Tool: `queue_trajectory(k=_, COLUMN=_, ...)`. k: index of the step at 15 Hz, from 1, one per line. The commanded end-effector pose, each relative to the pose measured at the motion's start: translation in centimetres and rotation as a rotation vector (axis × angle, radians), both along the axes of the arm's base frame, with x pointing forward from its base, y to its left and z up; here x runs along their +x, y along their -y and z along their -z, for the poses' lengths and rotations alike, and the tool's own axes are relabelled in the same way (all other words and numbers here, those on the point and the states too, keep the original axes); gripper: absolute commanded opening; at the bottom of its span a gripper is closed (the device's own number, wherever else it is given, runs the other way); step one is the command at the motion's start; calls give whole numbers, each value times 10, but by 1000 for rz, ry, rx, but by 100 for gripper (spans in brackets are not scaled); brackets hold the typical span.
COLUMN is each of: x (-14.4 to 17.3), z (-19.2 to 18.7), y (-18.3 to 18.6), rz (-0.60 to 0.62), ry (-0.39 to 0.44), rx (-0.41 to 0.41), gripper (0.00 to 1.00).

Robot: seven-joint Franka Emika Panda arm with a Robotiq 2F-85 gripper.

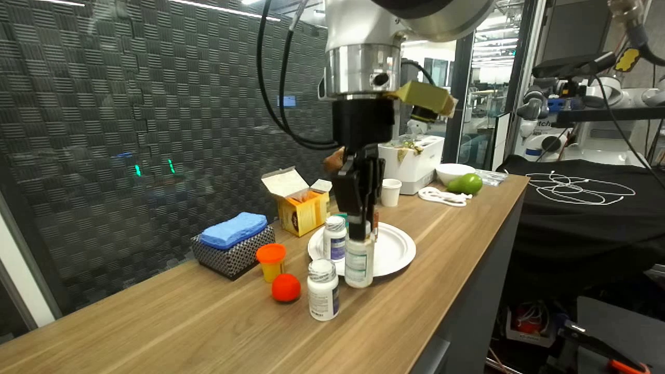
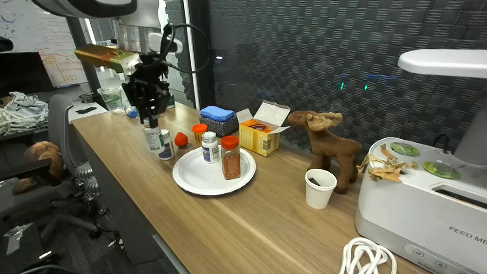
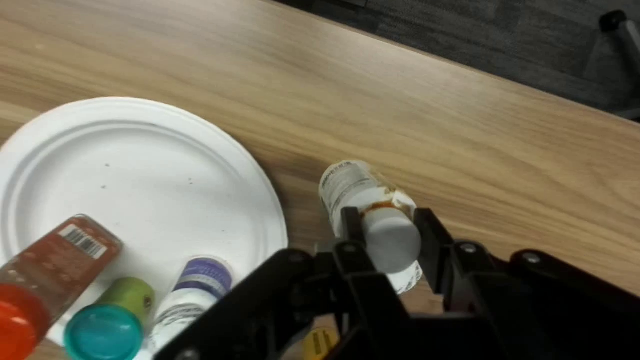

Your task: Pick up all the objects surrounding the white plate and arrange them on the plate

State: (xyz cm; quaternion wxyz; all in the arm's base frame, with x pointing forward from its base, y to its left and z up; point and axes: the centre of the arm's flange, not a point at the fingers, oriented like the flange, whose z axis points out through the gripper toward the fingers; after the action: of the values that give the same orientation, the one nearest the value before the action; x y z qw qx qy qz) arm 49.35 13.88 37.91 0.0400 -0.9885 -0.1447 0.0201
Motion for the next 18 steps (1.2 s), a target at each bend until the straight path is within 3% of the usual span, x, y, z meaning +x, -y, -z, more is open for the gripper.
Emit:
queue_trajectory(k=1, x=-1, z=-27, y=30, rz=83, ry=57, rx=-32, gripper=13)
queue_trajectory(k=9, x=19, z=19, y=80, rz=227, ry=1, rx=-81, gripper=13)
queue_trajectory(k=18, x=48, z=38, y=100, rz=327, ry=84, rx=-48, gripper=13)
